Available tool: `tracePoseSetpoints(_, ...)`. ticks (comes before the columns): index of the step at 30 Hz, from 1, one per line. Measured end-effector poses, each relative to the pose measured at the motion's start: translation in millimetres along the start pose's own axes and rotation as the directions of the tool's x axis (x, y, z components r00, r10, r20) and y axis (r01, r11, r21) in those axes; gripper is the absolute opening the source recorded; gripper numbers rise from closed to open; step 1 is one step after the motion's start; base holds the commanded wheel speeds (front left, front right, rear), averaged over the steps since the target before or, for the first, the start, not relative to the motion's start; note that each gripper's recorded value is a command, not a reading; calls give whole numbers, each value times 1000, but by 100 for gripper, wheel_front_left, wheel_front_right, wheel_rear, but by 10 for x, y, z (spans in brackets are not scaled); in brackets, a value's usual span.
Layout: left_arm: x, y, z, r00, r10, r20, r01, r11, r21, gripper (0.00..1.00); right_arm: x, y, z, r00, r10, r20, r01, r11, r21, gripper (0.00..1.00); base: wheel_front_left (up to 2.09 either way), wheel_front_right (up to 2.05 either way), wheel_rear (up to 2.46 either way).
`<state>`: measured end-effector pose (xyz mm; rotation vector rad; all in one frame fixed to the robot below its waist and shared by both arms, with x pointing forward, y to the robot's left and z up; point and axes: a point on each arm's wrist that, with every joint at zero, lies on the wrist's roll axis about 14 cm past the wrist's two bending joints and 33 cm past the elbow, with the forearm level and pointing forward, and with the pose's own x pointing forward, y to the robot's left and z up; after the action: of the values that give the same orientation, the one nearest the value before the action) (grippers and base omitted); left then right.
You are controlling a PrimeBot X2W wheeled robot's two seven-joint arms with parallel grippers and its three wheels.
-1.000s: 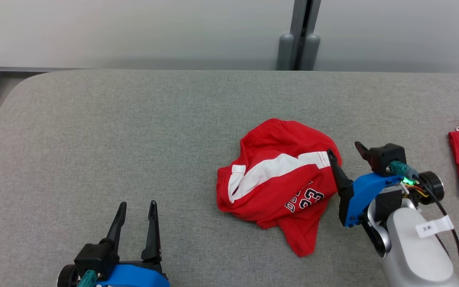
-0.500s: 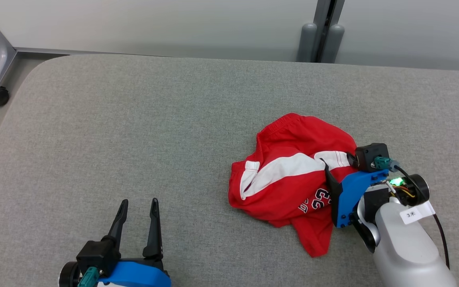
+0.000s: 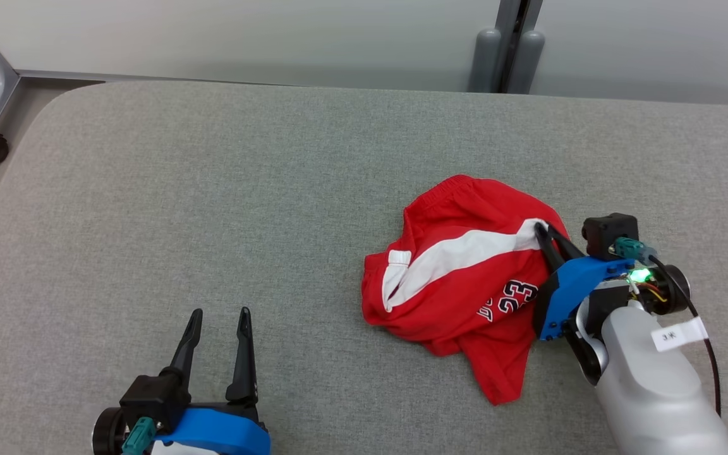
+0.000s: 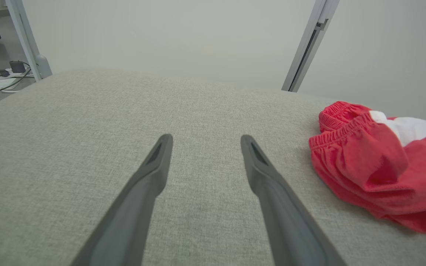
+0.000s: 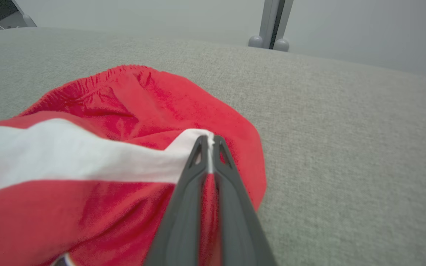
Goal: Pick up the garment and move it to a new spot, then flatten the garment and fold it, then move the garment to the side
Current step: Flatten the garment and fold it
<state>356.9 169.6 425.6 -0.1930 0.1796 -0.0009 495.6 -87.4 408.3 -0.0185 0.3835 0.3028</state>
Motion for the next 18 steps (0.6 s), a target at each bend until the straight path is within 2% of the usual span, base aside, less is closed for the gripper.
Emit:
tracePoseSetpoints(3,3,8,30,1000,3,10,-3,1000,3,100,-69,-63,106,996,-21,85,21,1000,8,0,0,0,0)
tracePoseSetpoints(8,0,-30,37,1000,-8,14,8,1000,0,100,-362,-286,-38,987,-101,124,95,994,55,0,0,0,0)
tracePoseSetpoints(12,31,-99,81,999,-27,28,27,1000,-1,100,-630,-526,-251,978,-185,94,178,980,86,0,0,0,0)
tracePoseSetpoints(13,38,-118,88,999,-33,30,33,999,0,100,-737,-588,-367,976,-207,67,202,977,67,0,0,0,0)
tracePoseSetpoints(18,38,-133,102,999,-38,35,38,999,2,100,-853,-626,-481,973,-227,46,223,971,86,0,0,0,0)
